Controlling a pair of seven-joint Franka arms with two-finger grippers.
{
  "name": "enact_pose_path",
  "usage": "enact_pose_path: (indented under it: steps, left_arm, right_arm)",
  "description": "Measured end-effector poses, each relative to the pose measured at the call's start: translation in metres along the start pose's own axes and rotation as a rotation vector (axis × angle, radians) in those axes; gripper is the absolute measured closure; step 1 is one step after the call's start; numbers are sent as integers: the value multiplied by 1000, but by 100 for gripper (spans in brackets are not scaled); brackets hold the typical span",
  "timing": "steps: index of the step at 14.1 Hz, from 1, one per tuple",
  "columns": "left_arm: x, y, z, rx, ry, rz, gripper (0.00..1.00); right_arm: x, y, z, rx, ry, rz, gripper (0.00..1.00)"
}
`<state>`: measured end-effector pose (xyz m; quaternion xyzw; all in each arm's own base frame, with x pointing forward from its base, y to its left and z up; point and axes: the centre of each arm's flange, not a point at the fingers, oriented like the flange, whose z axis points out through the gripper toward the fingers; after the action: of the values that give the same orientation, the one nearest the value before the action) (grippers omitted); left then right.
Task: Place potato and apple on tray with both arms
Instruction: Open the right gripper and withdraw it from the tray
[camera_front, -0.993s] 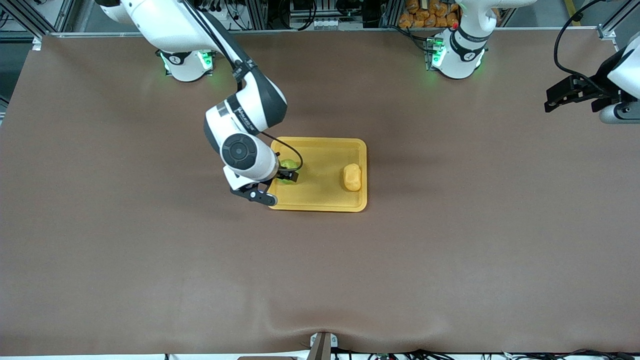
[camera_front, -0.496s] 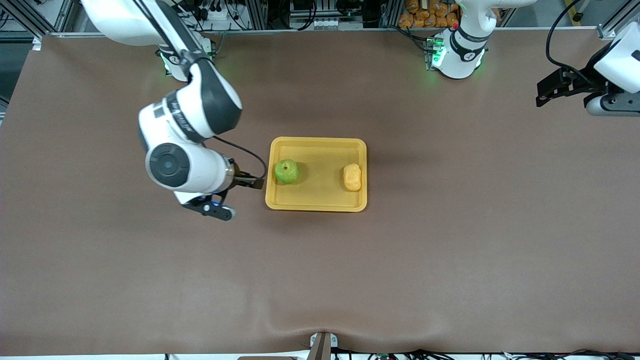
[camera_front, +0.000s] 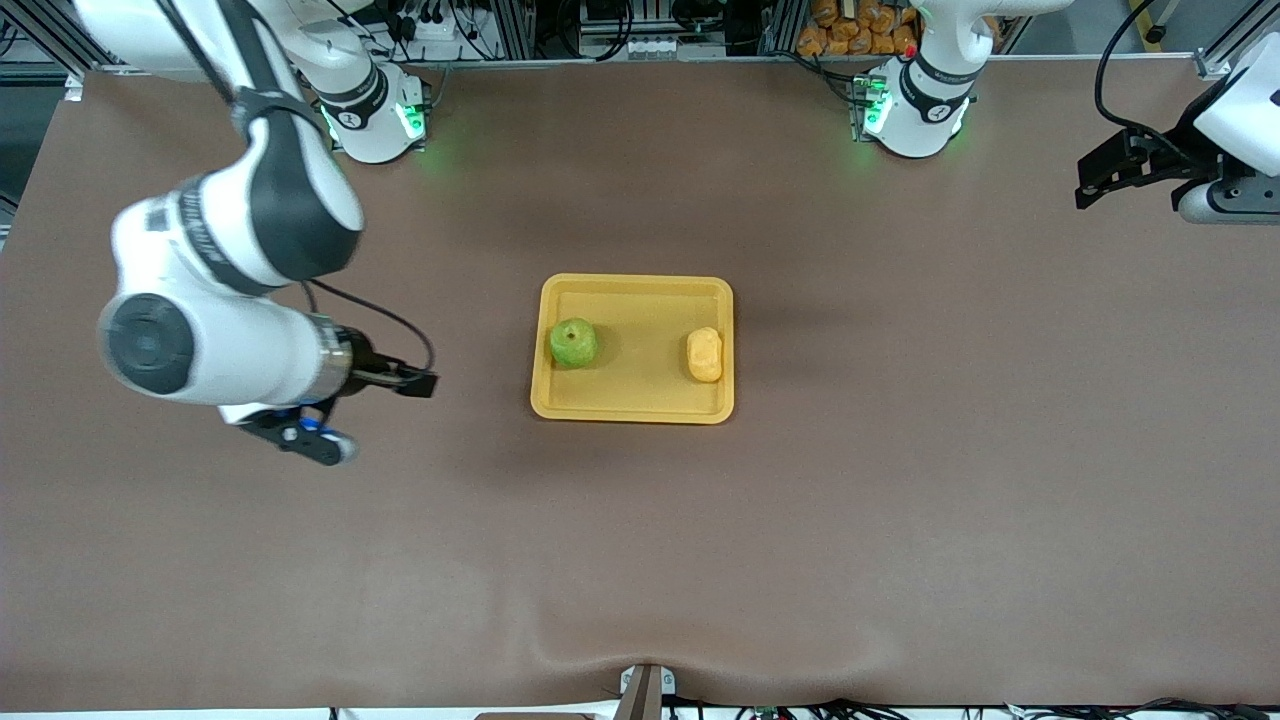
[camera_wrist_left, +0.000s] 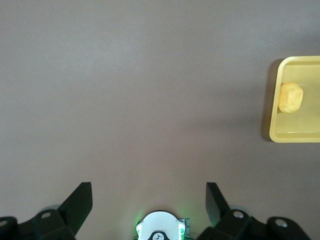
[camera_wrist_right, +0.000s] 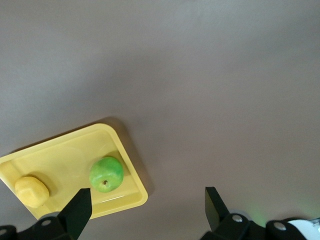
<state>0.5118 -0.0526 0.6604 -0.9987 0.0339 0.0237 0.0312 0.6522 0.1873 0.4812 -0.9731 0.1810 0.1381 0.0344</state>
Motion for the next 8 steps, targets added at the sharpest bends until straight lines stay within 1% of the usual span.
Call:
enact_pose_path:
  steps: [1,2,4,6,8]
  left_arm:
    - [0,1,0,0,0,1,0]
    - [0,2,0,0,0,3,0]
    - [0,2,0,1,0,5,0]
    - [0,3,0,1,1,5,0]
    - [0,3,0,1,1,5,0]
  right_arm:
    - [2,10,-10,6,14,-25,0]
    - [2,17,-19,0,34,-55,0]
    - [-3,22,-32,-34,75,-97,0]
    - [-7,25,-42,-55,105,-129,0]
    - [-11,32,-55,-90,145,-187,0]
